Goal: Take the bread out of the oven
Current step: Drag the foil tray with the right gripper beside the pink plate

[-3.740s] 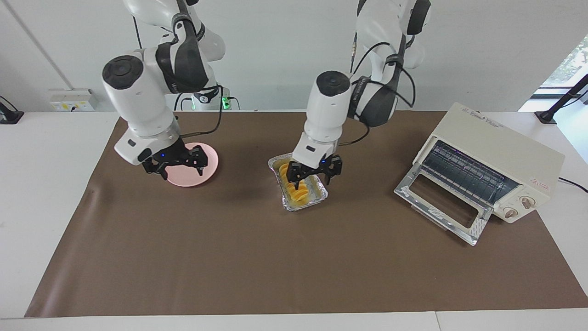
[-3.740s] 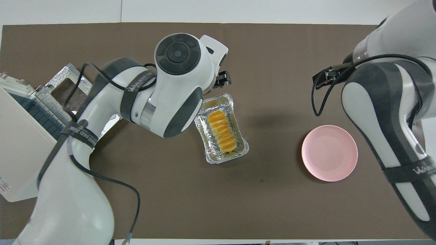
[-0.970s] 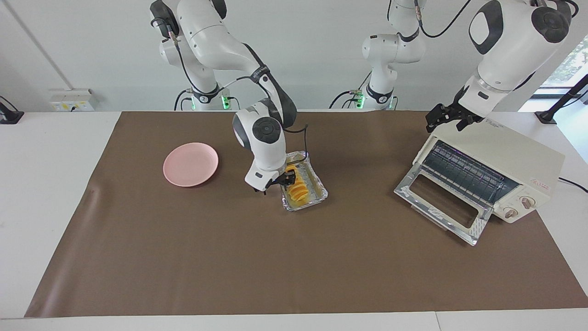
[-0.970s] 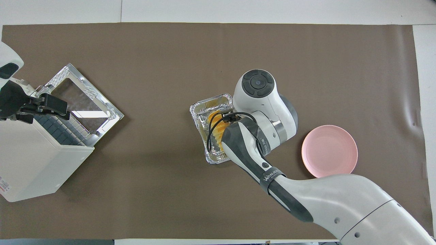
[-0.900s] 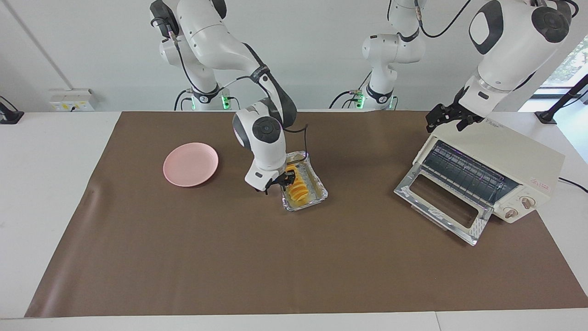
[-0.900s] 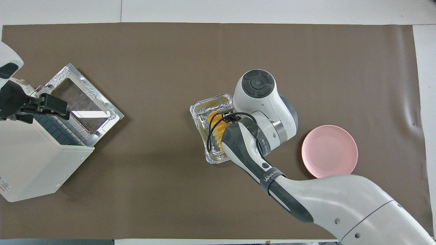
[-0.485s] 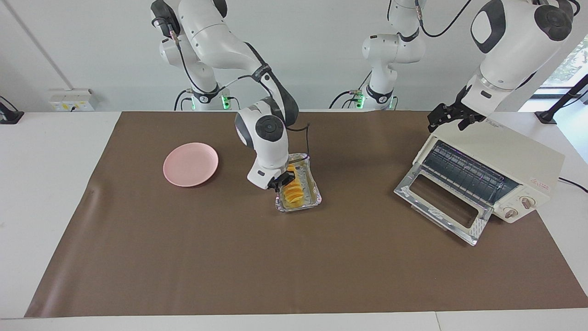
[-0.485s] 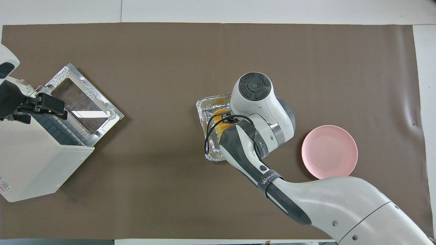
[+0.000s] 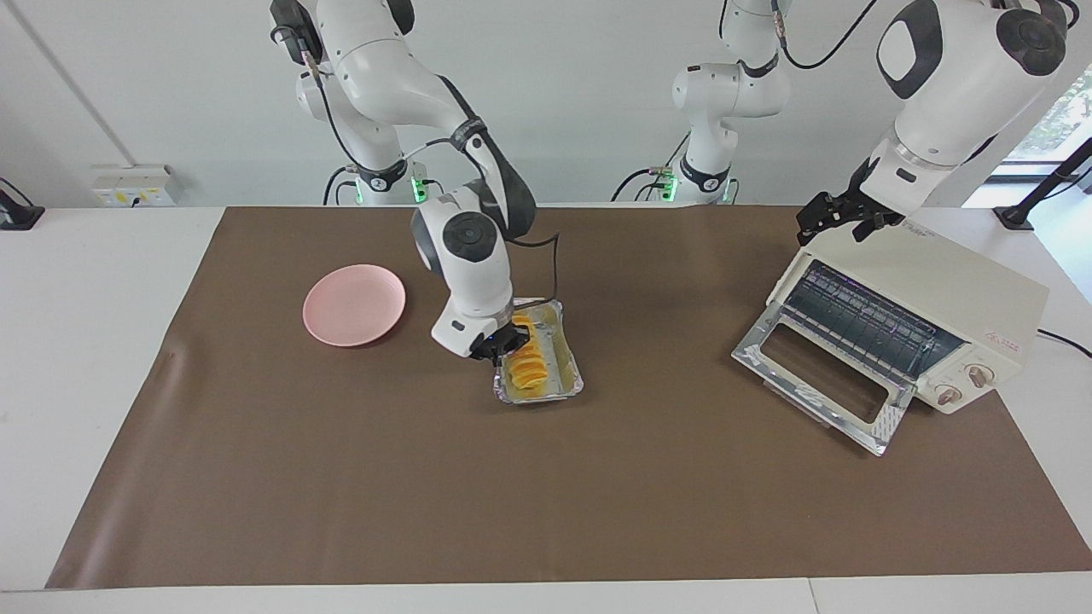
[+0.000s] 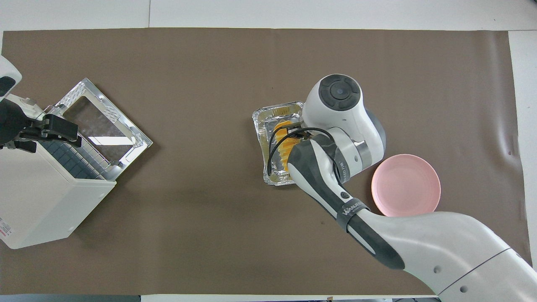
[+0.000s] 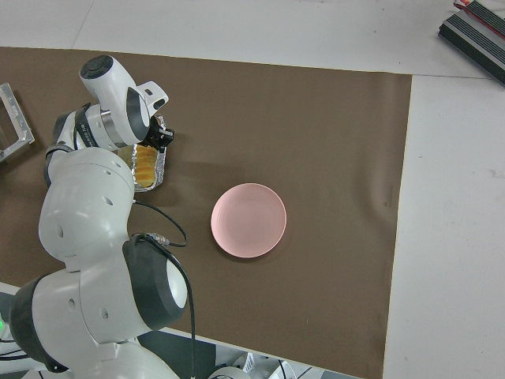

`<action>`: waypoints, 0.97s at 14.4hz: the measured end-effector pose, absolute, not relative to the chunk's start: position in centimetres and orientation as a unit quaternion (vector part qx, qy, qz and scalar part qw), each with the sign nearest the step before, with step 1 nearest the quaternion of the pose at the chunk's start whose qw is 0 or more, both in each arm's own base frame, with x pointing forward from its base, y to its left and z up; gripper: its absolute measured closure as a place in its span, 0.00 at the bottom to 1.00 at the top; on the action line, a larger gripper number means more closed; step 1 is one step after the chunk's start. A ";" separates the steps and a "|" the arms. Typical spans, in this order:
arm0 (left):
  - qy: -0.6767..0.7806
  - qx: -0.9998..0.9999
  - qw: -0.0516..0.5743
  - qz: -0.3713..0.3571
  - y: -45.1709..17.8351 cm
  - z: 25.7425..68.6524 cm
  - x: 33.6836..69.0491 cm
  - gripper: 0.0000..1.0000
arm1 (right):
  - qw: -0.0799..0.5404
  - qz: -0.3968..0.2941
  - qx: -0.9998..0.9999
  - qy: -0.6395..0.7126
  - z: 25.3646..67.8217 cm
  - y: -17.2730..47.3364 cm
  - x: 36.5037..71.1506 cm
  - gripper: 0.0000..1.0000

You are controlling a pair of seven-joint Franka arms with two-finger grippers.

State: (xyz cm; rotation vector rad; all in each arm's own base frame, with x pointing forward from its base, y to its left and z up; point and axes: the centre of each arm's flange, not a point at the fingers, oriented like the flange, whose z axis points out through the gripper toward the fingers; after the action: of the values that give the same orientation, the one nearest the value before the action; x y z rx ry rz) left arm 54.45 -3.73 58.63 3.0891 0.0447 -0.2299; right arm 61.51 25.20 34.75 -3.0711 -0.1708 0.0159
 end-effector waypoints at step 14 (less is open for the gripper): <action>0.015 0.997 0.022 -0.074 -3.7 58.6 54.5 0.00 | 0.075 -0.034 -0.995 -0.050 35.8 -3.9 68.0 0.98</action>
State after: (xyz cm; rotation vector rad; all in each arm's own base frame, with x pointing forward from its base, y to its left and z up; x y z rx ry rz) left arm 54.45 -3.72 58.63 3.0891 0.0462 -0.2299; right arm 67.96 -3.93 35.84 -2.9850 -0.1508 -0.1020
